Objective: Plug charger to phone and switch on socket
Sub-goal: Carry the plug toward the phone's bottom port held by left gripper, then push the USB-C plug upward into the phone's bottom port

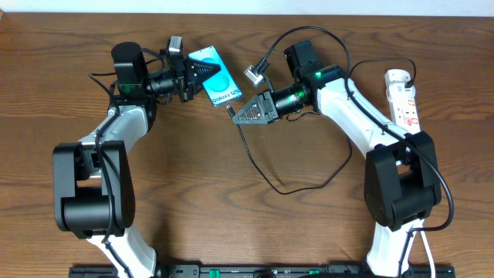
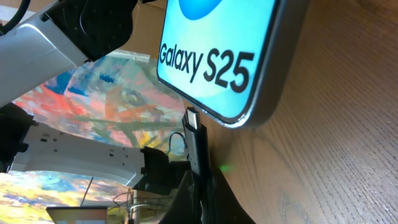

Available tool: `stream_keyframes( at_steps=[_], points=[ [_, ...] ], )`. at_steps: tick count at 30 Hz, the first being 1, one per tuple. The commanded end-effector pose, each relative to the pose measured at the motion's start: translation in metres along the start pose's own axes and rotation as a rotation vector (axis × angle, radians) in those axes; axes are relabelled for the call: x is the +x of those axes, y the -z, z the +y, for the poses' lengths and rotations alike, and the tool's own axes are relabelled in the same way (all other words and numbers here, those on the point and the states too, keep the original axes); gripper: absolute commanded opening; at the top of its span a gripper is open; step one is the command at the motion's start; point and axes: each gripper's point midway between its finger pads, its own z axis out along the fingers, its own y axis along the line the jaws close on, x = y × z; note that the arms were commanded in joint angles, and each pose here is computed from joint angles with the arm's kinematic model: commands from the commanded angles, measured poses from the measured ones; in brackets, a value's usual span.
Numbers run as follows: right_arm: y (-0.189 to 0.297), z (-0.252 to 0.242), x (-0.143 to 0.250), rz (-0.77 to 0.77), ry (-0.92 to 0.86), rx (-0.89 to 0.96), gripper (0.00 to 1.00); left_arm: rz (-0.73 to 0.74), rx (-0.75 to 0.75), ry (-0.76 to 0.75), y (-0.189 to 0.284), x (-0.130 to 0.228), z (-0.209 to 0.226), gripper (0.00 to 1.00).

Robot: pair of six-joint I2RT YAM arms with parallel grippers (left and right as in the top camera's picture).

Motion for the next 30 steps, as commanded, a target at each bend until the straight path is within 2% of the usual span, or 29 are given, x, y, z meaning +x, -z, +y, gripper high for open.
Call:
stream_keyframes(
  at_steps=[1,30],
  points=[
    [0.0006,0.0026,-0.0009,-0.002,-0.005,-0.011,0.01,0.003,0.012,-0.043,0.0014,0.0015,-0.0115,0.07],
    [0.0083,-0.0006,-0.0082,-0.029,0.010,-0.005,0.01,0.004,0.012,-0.062,0.0013,0.0017,-0.0115,0.07]
  ],
)
